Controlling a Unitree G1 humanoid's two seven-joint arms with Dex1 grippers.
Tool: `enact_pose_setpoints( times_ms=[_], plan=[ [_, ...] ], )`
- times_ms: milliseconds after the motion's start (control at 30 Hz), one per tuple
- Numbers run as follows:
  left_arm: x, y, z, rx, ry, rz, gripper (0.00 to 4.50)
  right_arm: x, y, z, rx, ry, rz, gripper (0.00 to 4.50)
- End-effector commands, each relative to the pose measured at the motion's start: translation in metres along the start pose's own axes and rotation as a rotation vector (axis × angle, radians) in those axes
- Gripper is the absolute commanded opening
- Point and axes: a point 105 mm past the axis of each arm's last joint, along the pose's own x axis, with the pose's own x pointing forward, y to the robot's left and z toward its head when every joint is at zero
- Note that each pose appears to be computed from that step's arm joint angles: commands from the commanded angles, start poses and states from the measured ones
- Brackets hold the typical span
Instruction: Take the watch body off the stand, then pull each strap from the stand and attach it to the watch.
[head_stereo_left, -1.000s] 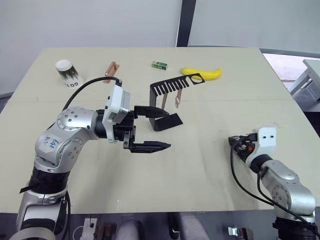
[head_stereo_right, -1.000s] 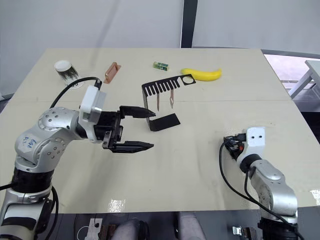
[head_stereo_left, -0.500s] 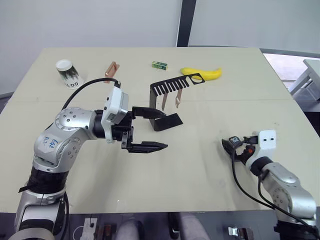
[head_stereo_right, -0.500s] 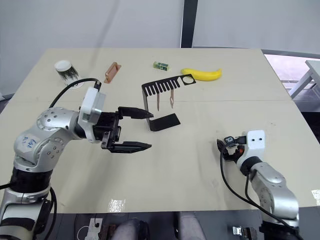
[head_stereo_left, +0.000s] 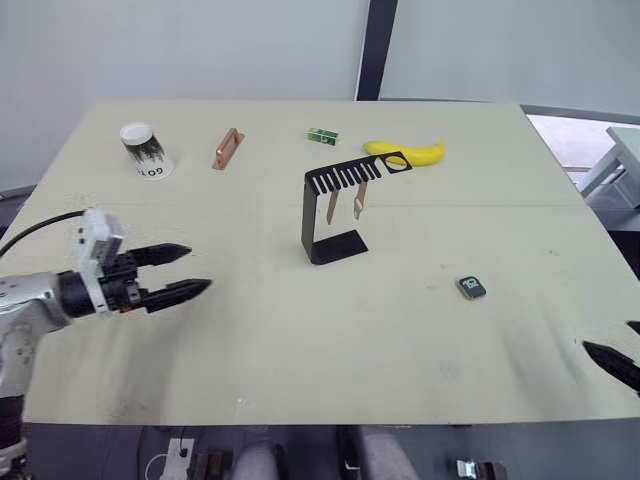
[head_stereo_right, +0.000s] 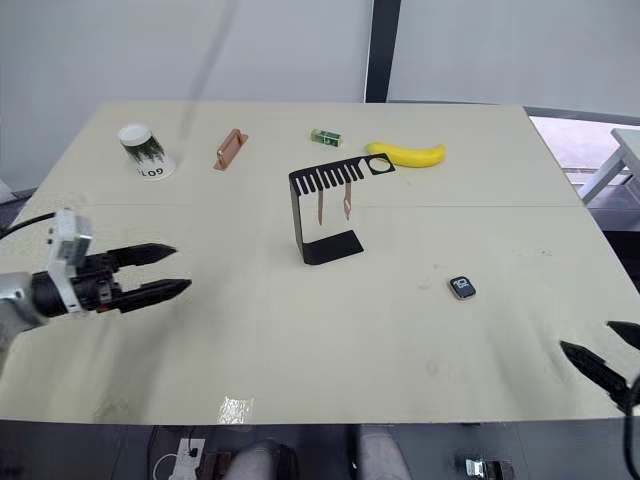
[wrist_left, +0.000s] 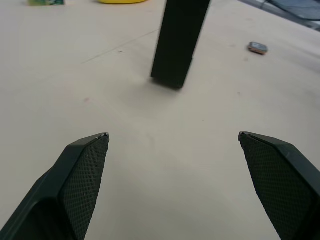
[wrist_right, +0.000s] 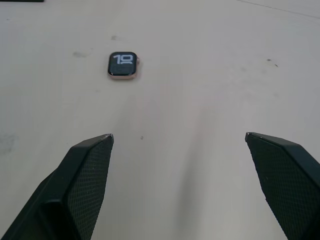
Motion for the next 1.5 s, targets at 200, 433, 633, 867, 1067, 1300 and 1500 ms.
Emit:
enact_pose_setpoints(
  times_ms=[200, 433, 633, 867, 1067, 1300, 1500],
  plan=[
    [0.022, -0.015, 0.012, 0.082, -0.063, -0.009, 4.5, 0.008, 0.01, 0.023, -0.091, -0.081, 0.051, 4.48],
    [0.086, -0.067, 0.012, 0.075, -0.107, -0.034, 4.5, 0.047, 0.091, 0.054, -0.109, -0.209, 0.31, 4.48],
    [0.131, -0.065, 0.011, 0.045, -0.152, 0.204, 4.5, 0.069, 0.154, 0.084, -0.09, -0.34, 0.465, 4.48],
    [0.158, -0.061, 0.012, 0.054, -0.164, 0.31, 4.5, 0.082, 0.192, 0.115, -0.081, -0.455, 0.52, 4.48],
    [0.172, -0.054, 0.015, 0.044, -0.189, 0.323, 4.5, 0.088, 0.203, 0.118, -0.09, -0.45, 0.564, 4.48],
    [0.183, -0.054, 0.019, 0.065, -0.208, 0.329, 4.5, 0.095, 0.209, 0.119, -0.091, -0.449, 0.59, 4.48],
    [0.184, -0.044, 0.027, 0.111, -0.23, 0.382, 4.5, 0.099, 0.21, 0.117, -0.091, -0.442, 0.594, 4.48]
  ],
)
